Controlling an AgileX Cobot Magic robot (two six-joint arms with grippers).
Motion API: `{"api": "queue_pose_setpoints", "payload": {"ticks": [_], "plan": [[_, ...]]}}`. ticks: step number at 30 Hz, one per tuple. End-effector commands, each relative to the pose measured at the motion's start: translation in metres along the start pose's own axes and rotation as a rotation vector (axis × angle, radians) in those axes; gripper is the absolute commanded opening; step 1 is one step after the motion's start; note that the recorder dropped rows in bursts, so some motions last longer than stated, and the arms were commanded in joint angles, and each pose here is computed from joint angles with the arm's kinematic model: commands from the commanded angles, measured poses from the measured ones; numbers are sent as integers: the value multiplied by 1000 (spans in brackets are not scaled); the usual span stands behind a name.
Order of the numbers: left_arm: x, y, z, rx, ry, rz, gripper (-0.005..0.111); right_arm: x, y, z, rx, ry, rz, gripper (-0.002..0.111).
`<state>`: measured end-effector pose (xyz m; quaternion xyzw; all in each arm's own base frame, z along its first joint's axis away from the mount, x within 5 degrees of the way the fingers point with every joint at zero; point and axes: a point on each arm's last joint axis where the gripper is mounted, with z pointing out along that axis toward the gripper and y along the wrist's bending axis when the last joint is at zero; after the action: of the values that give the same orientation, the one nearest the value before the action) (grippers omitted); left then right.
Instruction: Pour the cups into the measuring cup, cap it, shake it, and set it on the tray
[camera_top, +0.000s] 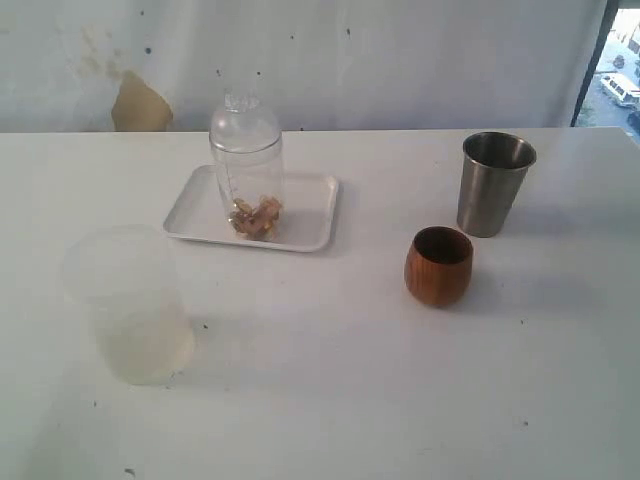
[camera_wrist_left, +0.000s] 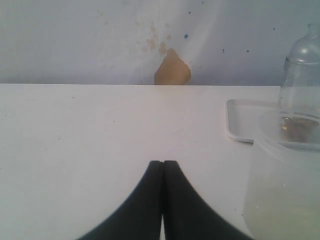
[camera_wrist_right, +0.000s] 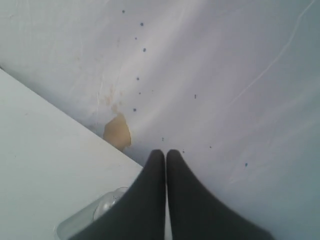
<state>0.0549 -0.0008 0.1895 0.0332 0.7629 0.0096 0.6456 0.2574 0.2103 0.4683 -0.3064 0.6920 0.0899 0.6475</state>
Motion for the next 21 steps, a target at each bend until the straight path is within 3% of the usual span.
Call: {"api": "queue_pose_setpoints", "payload": {"ticks": [1,9,21], "plan": [[-1,0,0,1,0,-11,103,-4,-10,-60,6,-68,7,0],[-1,0,0,1,0,-11,103,11,-22,-146,22,-174,31,0],[-1,0,0,1,0,-11,103,22,-35,-205,65,-153,84,0]]}}
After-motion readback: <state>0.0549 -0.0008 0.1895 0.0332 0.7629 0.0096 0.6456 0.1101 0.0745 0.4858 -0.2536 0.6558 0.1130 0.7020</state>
